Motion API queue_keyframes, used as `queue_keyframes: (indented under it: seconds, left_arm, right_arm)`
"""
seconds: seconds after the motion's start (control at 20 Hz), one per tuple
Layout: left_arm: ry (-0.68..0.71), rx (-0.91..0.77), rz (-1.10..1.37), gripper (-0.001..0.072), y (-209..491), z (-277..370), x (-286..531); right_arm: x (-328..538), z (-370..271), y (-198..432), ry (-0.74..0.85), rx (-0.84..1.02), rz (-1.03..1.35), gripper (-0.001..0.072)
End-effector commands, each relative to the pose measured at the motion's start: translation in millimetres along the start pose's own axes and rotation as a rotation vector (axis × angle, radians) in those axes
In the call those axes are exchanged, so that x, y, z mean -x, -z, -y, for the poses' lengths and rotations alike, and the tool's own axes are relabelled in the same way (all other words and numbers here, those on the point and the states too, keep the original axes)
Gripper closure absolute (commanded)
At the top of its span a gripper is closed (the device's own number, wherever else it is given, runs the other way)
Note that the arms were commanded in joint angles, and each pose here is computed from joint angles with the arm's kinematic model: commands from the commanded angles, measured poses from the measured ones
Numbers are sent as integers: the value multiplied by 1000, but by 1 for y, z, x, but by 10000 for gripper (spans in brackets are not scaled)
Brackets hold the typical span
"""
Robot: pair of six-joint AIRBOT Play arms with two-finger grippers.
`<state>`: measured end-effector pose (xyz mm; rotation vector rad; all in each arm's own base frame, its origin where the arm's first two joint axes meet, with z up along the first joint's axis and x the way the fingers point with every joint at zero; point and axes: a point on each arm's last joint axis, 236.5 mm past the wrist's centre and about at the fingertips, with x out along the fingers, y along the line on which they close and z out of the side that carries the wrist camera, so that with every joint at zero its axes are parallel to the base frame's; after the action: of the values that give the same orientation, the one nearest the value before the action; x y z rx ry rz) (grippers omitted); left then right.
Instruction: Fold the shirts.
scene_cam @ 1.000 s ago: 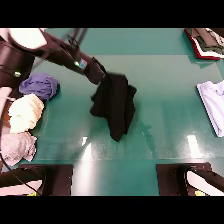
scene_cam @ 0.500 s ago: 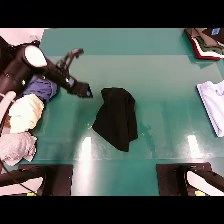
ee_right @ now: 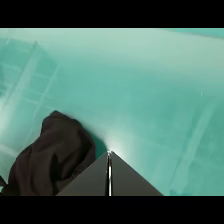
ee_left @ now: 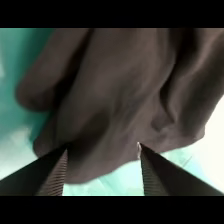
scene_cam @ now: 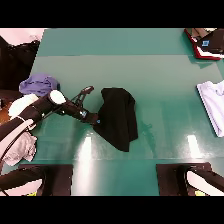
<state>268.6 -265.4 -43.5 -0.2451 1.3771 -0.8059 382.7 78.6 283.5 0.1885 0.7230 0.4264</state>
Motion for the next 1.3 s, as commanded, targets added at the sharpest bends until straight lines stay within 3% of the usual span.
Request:
queue_keyframes:
  seconds: [0.0, 0.05, 0.1, 0.3, 0.4, 0.6, 0.65, 0.75, 0.8, 1.0, 1.25]
  left_arm:
    - [-27, 0, 40, 275, -1, -3, -13]
    - [-24, 20, 34, 509, 0, -3, -13]
    - [-19, 18, 24, 677, 3, -1, -12]
    - [-17, -33, -102, 685, 11, 5, 22]
    - [-120, -88, -96, 685, -2, -6, 67]
    - [-384, -146, 141, 685, -47, -23, 184]
    - [-413, -157, 206, 685, -54, -19, 207]
    - [-440, -174, 277, 685, -61, -13, 232]
    - [-443, -179, 286, 684, -61, -10, 235]
    - [-435, -158, 280, 684, -59, -10, 233]
    - [-428, -128, 250, 684, -50, -10, 231]
  right_arm:
    - [-5, 2, 5, -2, -11, -14, 689]
    - [-5, 2, 5, -2, -11, -14, 689]
    - [-5, 2, 5, -2, -11, -14, 689]
    - [-5, 2, 5, -2, -11, -16, 689]
    - [-5, 2, 8, -5, -12, -29, 689]
    - [-30, 6, 39, -46, -77, -115, 685]
    - [-42, 8, 57, -57, -100, -164, 611]
    - [-70, 7, 95, -92, -156, -259, 200]
    - [-84, 4, 117, -114, -183, -317, 155]
    - [-149, -38, 194, -264, -226, -514, 155]
    - [-221, -118, 239, -411, -324, -553, 155]
